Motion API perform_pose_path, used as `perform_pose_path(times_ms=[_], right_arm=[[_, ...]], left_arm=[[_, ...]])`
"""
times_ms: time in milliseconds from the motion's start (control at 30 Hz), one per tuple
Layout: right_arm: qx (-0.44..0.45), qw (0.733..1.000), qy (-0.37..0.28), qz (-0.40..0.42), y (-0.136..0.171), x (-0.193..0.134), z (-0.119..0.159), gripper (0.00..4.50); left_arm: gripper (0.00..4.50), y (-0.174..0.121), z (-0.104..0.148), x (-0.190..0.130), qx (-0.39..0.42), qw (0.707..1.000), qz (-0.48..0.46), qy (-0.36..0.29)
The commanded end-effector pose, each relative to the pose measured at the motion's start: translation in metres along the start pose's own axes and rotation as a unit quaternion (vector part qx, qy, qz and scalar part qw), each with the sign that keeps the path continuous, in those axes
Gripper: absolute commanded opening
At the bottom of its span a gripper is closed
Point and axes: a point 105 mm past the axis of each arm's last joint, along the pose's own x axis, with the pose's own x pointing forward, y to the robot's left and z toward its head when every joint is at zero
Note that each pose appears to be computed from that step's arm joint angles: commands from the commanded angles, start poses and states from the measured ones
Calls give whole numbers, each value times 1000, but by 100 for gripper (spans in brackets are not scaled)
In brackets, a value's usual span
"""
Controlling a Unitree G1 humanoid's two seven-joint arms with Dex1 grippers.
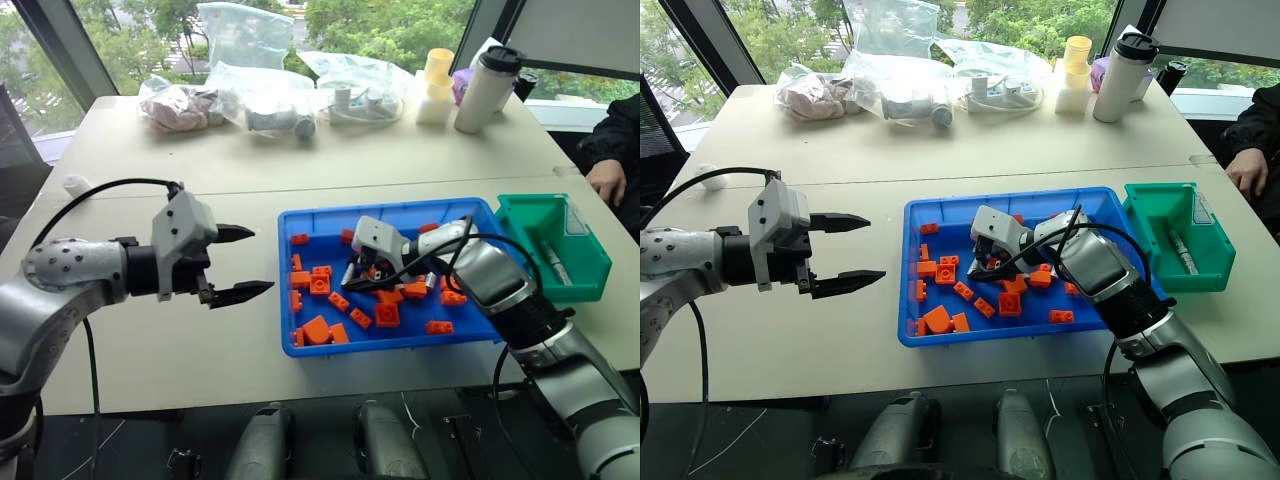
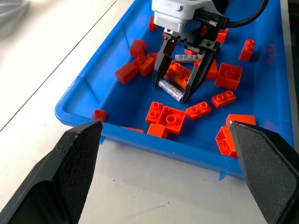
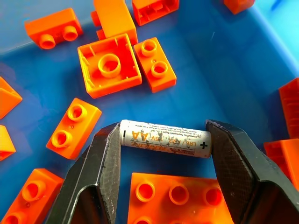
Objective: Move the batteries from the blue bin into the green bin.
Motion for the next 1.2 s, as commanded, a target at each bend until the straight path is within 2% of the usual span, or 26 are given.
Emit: perform_pose_path(times_ms=[33,133,200,267,433,500,633,867,1000,1033,1100,1200], right_arm=[[22,991,-109,-72,-25,-49,51,219],[76,961,-189,-188,-58,-109,62,219],[102,926,-223,-289,-79,-155,52,219],[119,901,-231,-347,-86,-182,40,219],[159,834,-134,-512,-90,-248,-34,219],[171,814,-102,-546,-86,-262,-56,219],[196,792,-63,-575,-78,-269,-84,219],[229,766,-57,-597,-78,-272,-102,219],[235,759,-55,-605,-81,-272,-105,413],[234,758,-55,-606,-81,-272,-104,442],[232,760,-62,-605,-82,-272,-100,442],[212,779,-79,-585,-81,-267,-85,442]], left_arm=[[450,3,16,0,10,999,0,-35],[450,5,34,5,-19,995,-1,-100],[450,7,41,11,-34,991,1,-129],[450,8,44,15,-42,989,1,-141],[450,3,51,41,-60,981,-32,-180],[450,4,54,51,-65,978,-35,-194],[450,4,55,65,-69,976,-42,-203],[450,5,50,67,-64,977,-47,-196],[450,5,50,67,-60,978,-47,-194],[450,5,50,68,-60,978,-47,-195],[450,5,50,68,-58,978,-48,-195],[450,5,50,67,-57,978,-50,-196]])
